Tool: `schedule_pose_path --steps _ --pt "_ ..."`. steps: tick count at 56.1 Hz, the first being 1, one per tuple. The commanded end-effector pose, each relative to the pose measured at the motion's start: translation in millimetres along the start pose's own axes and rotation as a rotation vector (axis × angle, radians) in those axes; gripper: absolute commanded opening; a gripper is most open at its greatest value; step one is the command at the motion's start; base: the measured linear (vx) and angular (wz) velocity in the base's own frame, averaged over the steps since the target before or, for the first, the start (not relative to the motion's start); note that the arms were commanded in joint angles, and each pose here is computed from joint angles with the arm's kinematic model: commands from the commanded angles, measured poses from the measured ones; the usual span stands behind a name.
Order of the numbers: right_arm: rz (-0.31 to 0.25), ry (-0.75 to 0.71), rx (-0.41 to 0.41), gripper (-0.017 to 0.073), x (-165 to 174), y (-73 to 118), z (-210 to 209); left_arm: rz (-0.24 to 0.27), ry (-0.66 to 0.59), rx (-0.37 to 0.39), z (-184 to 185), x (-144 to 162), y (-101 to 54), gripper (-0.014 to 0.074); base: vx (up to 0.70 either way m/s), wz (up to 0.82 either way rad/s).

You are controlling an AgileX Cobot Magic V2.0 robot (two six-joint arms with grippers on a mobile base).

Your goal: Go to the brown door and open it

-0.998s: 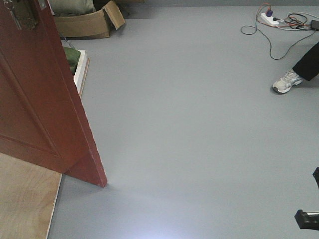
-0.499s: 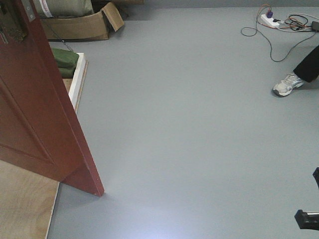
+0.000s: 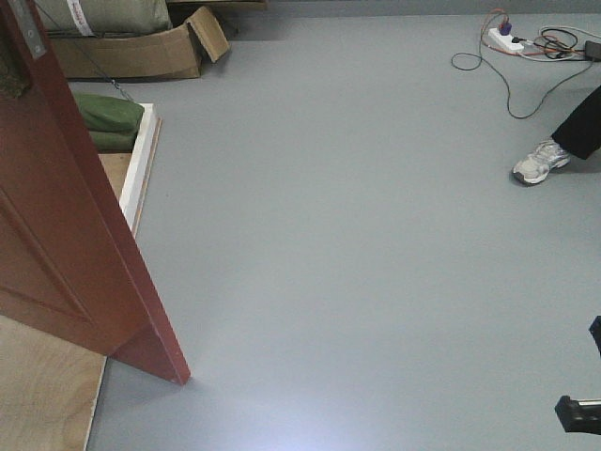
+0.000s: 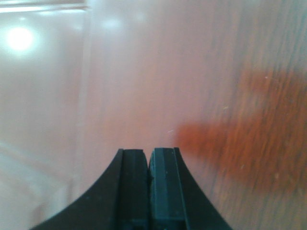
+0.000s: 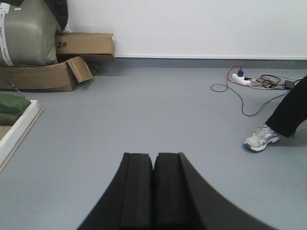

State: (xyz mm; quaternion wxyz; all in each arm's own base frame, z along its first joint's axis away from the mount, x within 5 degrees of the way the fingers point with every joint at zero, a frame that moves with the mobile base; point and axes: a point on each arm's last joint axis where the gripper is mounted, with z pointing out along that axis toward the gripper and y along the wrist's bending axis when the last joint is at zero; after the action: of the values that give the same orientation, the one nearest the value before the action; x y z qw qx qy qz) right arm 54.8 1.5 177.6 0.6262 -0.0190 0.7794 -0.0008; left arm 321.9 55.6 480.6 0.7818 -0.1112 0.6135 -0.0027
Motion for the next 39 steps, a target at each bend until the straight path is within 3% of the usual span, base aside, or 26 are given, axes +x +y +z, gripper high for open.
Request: schedule_pose_path --steps 1,39 --pt "-0.012 -0.087 0.007 0.0000 -6.5 -0.5 -0.6 -0.003 -0.145 0.029 -10.9 -32.1 -7.8 -0.0003 0.06 -0.02" --pt "-0.012 -0.087 0.007 0.0000 -6.5 -0.5 -0.6 -0.003 -0.142 0.029 -10.9 -31.8 -7.8 -0.0003 0.06 -0.01"
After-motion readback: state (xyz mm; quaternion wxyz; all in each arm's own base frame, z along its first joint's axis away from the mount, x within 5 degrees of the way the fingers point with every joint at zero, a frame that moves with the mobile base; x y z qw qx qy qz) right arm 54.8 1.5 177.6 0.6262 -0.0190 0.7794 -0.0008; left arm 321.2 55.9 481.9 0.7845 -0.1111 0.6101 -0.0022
